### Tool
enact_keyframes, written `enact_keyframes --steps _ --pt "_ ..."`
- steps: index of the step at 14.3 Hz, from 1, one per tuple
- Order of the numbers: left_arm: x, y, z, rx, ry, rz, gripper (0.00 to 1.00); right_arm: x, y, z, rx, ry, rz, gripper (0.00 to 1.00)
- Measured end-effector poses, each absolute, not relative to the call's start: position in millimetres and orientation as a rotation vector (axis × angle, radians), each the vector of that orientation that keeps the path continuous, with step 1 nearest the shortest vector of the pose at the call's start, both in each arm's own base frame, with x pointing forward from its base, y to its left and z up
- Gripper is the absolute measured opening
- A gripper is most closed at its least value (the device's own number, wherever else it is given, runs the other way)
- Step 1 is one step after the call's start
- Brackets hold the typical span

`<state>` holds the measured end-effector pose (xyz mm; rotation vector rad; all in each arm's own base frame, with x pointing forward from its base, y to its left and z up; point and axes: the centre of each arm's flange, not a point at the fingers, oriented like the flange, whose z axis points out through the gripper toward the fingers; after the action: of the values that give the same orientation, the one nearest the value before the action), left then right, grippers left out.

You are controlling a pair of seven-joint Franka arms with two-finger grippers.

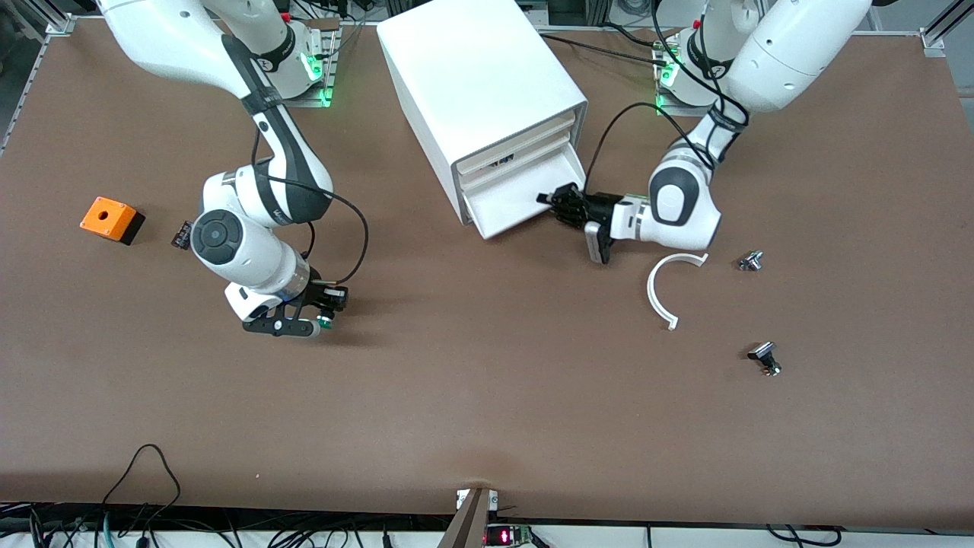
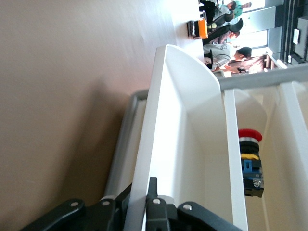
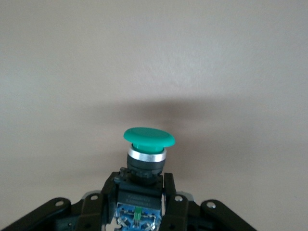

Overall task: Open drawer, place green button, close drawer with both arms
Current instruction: 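Pull the drawer open with the left gripper while the right gripper lifts the button, then carry the green button over the open drawer with the right gripper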

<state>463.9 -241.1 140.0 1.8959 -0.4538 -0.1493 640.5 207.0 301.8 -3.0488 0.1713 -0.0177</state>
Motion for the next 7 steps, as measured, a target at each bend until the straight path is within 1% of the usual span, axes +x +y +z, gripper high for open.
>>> enact_keyframes --steps 4,7 --pt "508.2 -213.5 148.6 1.935 -0.449 -0.108 0.09 662.0 216.4 372.0 -3.023 0.259 -0.054 0.41" --pt "526.3 -200.3 151.3 1.948 -0.437 -0.076 0.09 662.2 245.9 408.2 -2.994 0.364 -0.073 0.41"
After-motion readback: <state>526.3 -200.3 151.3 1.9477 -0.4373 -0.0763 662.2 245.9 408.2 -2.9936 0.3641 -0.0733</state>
